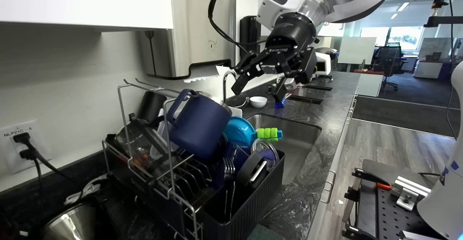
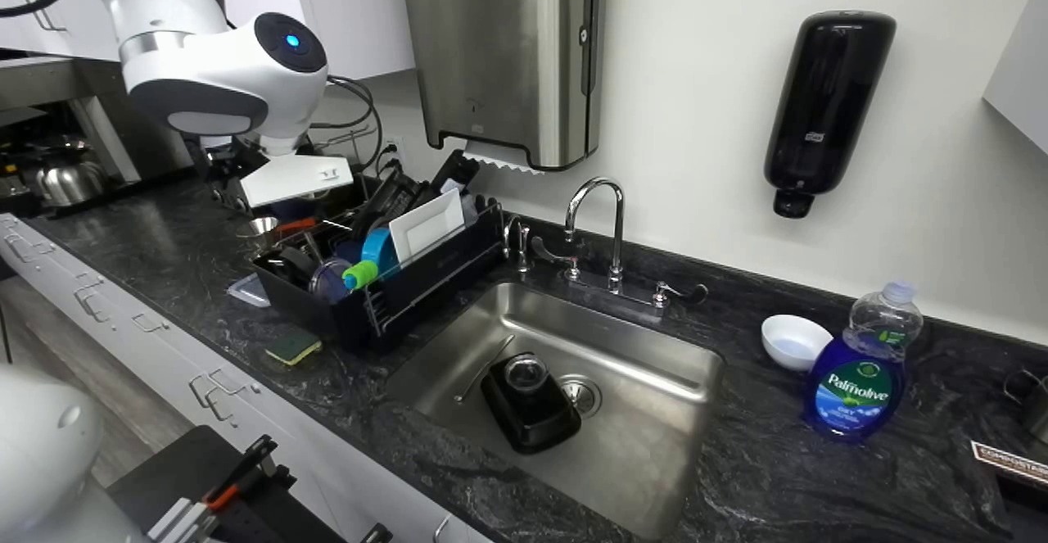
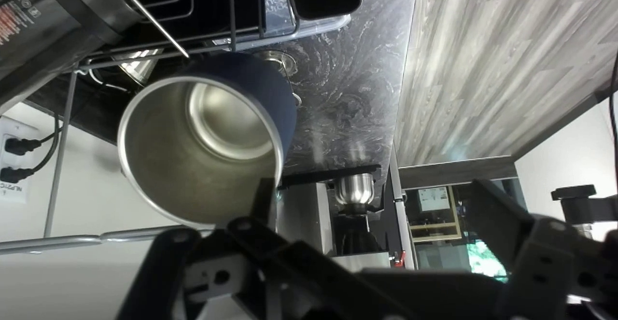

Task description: Take the blue travel mug from the plate rack and place is on the edge of the sink

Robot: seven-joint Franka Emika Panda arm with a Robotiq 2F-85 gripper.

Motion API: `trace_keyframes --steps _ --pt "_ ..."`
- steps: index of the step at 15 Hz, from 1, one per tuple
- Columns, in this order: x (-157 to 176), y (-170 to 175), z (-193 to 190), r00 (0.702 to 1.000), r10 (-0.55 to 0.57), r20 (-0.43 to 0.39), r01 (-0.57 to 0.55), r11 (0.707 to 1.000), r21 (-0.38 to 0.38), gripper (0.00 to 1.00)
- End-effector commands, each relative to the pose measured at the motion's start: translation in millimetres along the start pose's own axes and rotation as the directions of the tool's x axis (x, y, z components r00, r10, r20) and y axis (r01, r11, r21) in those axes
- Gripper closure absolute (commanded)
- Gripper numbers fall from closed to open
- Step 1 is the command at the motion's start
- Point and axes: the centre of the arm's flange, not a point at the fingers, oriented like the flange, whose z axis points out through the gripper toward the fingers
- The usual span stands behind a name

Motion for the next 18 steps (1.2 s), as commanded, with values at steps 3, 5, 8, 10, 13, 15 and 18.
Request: trace_keyframes --steps 3,5,8,10,13,15,18 --pt "-7.8 12.4 11.6 0.999 -0.034 -0.008 0.034 0.999 -0.003 0.0" --pt "-10.1 20.1 9.8 0.999 -0.034 -0.001 0.034 0.999 -0.011 0.0" --pt "-10.6 30.6 9.1 0.999 -0.037 0.005 0.038 0.999 -0.024 0.0" --pt "-9.5 36.4 11.3 0.999 -0.04 0.009 0.04 0.999 -0.023 0.0" --pt "-6.7 39.7 20.5 0.999 -0.042 0.015 0.042 0.999 -0.008 0.0" --pt "-7.1 40.1 28.3 0.999 -0.042 0.018 0.042 0.999 0.007 0.0" --pt "-10.2 39.3 41.1 0.999 -0.037 0.022 0.036 0.999 0.029 0.0"
